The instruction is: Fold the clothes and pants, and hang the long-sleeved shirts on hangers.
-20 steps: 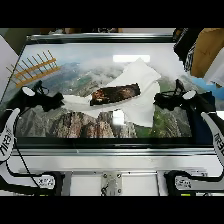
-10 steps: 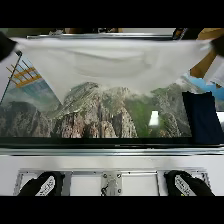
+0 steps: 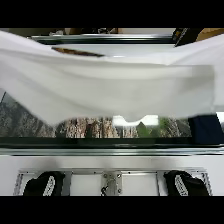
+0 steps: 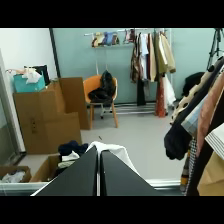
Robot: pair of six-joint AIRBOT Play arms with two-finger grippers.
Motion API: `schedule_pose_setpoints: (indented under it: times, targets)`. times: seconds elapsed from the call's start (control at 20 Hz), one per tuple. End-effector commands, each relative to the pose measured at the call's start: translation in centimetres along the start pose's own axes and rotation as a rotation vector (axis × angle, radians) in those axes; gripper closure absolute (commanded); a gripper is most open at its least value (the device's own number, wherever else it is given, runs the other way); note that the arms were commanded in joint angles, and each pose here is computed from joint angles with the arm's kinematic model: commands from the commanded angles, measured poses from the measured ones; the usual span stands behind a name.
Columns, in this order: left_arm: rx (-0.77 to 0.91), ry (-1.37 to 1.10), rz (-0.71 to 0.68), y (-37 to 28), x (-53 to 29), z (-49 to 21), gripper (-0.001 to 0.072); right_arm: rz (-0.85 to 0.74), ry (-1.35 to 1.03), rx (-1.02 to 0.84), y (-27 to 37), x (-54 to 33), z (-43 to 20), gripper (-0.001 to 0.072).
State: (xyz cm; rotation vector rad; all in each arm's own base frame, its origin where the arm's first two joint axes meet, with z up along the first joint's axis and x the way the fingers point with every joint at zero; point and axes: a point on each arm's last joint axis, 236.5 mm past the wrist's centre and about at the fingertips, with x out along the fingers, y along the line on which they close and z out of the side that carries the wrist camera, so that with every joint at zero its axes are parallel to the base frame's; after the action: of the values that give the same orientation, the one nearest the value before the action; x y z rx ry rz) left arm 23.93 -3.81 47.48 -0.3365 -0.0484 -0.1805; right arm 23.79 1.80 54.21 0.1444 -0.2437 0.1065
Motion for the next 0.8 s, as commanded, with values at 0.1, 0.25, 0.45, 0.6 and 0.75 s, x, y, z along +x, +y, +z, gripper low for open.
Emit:
schedule_pose_setpoints:
  times: [0.1, 0.25, 0.45, 0.6, 0.75]
  targets:
    - [-0.120, 0.210, 0.086, 5.3, 4.8, -8.3, 0.0701, -0.001, 0.201, 0.040, -1.7, 3.8, -5.9, 0.0700]
    - [-0.223, 0.447, 0.171, 10.8, 9.8, -17.3, 0.0701, 0.020, 0.547, 0.133, -4.2, 9.5, -17.5, 0.0700]
    - [-0.323, 0.715, 0.261, 16.8, 15.4, -29.9, 0.0700, 0.038, 0.878, 0.176, -5.3, 17.3, -35.2, 0.0700]
    - [-0.326, 0.723, 0.296, 20.2, 21.1, -35.2, 0.0701, 0.009, 0.805, 0.213, -5.6, 23.7, -42.6, 0.0700]
    - [-0.332, 0.713, 0.305, 22.6, 26.5, -37.1, 0.0700, -0.051, 0.687, 0.281, -6.9, 27.2, -44.5, 0.0632]
